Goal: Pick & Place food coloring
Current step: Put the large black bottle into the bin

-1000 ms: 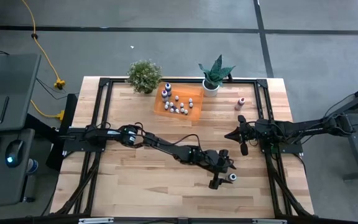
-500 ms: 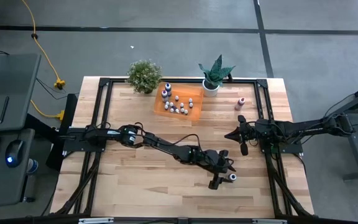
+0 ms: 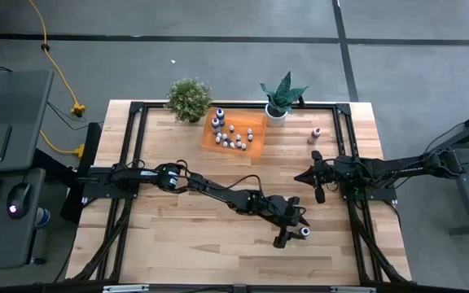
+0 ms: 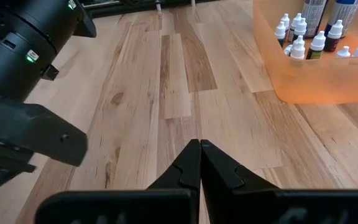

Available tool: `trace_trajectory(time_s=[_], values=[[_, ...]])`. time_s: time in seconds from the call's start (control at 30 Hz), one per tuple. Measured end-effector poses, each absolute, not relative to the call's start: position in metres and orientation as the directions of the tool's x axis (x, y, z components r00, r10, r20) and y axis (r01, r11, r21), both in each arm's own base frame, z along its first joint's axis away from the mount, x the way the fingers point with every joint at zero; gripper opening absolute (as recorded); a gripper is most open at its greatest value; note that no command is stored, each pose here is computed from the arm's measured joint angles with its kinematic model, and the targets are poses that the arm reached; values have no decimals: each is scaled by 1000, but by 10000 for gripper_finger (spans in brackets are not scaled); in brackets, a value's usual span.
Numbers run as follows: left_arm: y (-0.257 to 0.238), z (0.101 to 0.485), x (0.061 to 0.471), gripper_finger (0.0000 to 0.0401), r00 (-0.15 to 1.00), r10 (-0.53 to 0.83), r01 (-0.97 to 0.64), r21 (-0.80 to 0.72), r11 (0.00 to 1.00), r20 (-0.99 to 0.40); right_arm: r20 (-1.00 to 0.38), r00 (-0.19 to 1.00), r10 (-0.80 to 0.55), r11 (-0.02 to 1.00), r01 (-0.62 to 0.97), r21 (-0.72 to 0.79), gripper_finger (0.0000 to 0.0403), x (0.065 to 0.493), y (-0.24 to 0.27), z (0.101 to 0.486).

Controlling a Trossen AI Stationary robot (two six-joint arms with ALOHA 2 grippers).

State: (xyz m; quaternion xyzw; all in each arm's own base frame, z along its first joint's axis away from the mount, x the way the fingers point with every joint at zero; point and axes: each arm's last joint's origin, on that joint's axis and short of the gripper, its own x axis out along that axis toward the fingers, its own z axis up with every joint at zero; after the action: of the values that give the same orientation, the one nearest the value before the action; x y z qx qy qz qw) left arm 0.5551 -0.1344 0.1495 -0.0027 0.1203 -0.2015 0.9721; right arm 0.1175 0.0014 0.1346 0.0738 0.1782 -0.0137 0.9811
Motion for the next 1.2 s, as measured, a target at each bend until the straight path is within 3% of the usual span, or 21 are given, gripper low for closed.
trace_trajectory(time_s=[0.27,0.53,1.2], values=[[-136,164,558,226,881,-427,421,-76,904,-203,-352,936,0,989,53,140,0,117,1,135],[-131,158,558,226,891,-371,366,-72,928,-263,-352,936,0,989,53,140,0,117,1,135],[-131,157,558,225,884,-378,372,-75,925,-275,-352,936,0,989,53,140,0,117,1,134]])
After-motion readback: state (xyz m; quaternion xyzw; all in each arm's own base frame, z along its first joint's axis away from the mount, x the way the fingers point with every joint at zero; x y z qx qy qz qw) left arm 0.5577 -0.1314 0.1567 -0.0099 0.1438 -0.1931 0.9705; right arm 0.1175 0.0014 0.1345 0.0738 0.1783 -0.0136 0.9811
